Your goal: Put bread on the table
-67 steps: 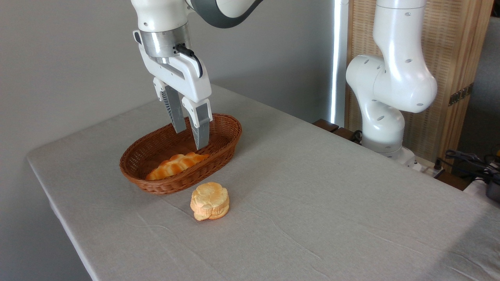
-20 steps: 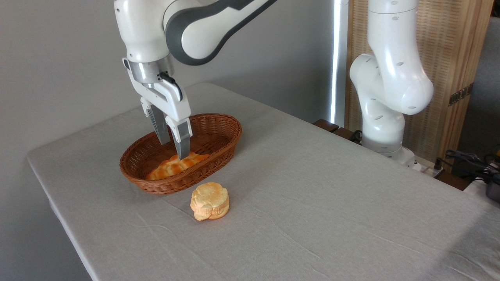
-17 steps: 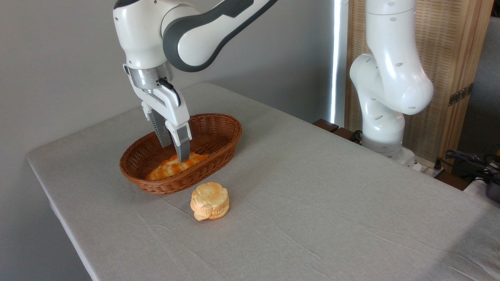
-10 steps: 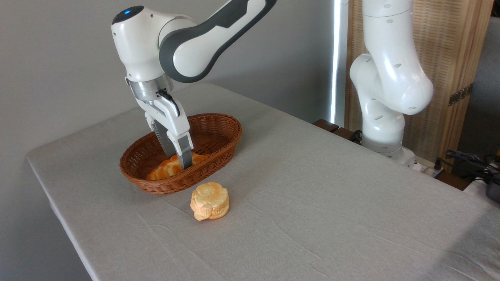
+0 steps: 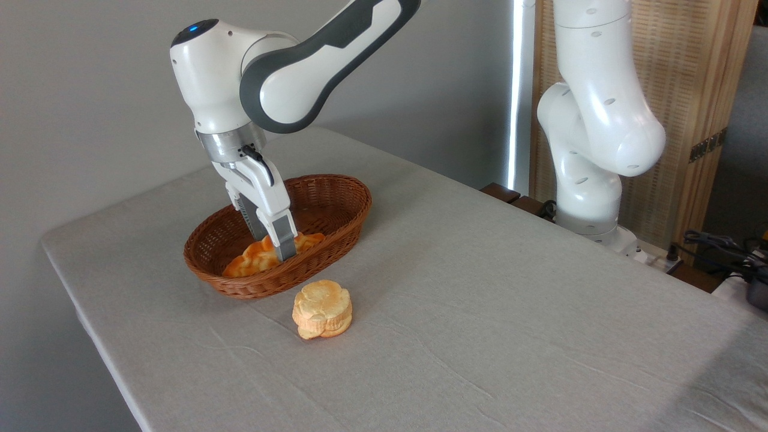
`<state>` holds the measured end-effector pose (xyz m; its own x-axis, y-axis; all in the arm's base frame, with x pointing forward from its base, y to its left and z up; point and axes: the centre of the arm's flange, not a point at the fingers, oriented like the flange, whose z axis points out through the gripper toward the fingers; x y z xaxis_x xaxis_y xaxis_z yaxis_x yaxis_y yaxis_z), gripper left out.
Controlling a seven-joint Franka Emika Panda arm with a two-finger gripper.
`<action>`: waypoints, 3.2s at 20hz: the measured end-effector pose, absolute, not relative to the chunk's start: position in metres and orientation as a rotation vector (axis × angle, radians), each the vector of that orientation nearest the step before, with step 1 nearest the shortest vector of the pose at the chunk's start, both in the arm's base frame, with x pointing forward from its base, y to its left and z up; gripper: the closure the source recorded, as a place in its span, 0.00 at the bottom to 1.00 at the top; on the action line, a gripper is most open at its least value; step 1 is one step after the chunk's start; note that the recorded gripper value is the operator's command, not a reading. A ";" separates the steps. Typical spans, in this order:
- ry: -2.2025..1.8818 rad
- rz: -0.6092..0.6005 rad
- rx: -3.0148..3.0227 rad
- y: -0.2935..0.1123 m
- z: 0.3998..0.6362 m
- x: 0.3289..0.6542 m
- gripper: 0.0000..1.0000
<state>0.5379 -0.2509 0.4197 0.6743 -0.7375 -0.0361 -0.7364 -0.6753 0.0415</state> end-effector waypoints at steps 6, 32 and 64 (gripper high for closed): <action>-1.257 -0.075 2.852 -0.252 0.420 0.538 0.55; -1.242 0.039 2.859 -0.259 0.463 0.529 0.50; -0.956 -0.139 2.967 -0.080 0.468 0.496 0.00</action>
